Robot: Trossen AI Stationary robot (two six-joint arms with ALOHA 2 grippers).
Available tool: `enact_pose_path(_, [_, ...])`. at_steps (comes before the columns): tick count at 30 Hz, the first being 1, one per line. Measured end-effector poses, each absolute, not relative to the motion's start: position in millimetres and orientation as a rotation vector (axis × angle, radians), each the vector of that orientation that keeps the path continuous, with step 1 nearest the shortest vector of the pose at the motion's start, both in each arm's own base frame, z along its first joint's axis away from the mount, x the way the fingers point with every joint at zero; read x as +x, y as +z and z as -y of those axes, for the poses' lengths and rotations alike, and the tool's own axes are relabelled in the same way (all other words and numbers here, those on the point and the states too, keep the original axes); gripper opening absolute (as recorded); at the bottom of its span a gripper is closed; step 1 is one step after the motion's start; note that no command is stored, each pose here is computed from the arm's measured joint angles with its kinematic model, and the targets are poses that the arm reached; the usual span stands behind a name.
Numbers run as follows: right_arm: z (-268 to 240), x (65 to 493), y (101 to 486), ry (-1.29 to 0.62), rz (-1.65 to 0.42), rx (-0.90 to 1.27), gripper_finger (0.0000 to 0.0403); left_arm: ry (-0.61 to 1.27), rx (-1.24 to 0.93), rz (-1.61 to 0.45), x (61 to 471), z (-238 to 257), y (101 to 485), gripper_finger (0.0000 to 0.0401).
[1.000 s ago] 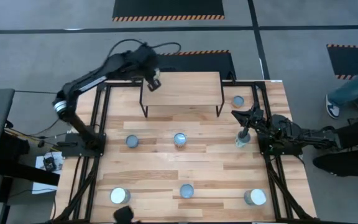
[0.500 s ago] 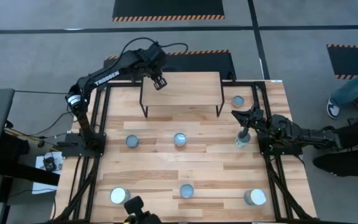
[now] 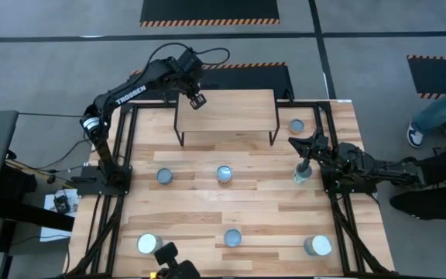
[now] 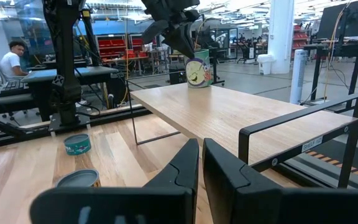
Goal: Pick and place cans onto a shelf
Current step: Put the green cheese soup can on the shelf
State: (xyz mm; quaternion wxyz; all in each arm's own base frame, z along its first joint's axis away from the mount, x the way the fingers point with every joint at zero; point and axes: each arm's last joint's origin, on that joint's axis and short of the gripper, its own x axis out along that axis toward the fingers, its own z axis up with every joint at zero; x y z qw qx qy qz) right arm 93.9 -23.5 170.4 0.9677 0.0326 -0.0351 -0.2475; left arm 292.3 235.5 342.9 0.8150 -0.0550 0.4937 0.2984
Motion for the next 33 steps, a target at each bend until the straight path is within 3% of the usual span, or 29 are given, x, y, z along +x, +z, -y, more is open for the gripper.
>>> enact_pose_path(33, [23.5, 93.9, 170.4, -0.5, 0.071, 0.066, 0.0049, 0.609, -0.168, -0.985, 290.5, -241.5, 351.9, 0.0002])
